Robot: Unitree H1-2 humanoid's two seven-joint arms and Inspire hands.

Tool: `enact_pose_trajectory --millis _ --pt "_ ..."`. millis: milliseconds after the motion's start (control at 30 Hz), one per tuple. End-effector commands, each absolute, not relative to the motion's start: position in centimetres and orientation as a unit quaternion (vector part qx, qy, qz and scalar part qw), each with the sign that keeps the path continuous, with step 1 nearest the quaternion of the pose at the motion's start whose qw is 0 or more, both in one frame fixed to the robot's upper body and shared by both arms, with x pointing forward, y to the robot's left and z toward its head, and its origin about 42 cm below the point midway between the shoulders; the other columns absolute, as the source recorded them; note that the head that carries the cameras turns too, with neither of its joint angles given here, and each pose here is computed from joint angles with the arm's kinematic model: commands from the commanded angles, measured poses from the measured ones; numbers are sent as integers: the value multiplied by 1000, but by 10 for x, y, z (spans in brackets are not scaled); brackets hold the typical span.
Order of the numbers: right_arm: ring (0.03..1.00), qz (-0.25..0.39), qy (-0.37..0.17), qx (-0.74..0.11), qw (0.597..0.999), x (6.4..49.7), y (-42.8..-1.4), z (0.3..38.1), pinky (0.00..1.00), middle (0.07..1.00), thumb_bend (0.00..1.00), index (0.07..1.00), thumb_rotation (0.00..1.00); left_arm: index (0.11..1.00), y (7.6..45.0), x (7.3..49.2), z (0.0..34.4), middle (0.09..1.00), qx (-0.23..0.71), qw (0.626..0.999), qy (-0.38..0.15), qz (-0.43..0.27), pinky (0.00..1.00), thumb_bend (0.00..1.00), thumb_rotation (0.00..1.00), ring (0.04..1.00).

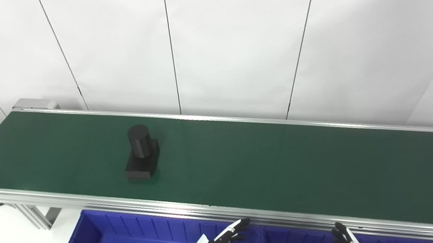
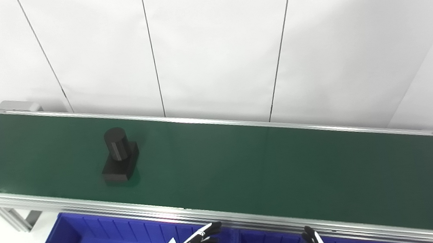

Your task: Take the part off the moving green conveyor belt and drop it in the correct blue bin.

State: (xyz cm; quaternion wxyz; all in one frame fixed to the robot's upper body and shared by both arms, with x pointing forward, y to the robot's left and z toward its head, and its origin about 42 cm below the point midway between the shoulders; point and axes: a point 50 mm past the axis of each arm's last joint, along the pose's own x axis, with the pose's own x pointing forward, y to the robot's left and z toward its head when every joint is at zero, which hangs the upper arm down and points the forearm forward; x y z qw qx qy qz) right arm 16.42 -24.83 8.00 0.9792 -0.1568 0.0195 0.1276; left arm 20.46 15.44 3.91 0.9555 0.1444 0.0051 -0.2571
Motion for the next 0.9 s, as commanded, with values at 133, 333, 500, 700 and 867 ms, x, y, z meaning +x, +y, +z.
enact_pose_trajectory --millis 133,333,500,700,867 --pt "953 123 -69 -134 981 176 -251 98 935 972 862 1000 294 934 151 215 48 941 119 961 -34 -249 779 786 678 882" --pt "977 125 -93 -132 979 188 -252 111 954 979 860 1000 363 938 149 217 47 946 118 961 -31 -249 782 771 718 888" --pt "949 115 -126 -139 975 203 -246 132 923 952 879 990 375 939 147 219 46 942 118 959 -32 -254 785 762 677 889" --pt "946 122 -162 -143 969 232 -237 159 909 952 877 991 357 940 142 222 45 940 128 957 -32 -258 780 782 669 888" --pt "956 132 -167 -163 963 256 -229 179 930 964 881 995 383 940 140 224 43 937 123 956 -34 -262 785 799 634 888"
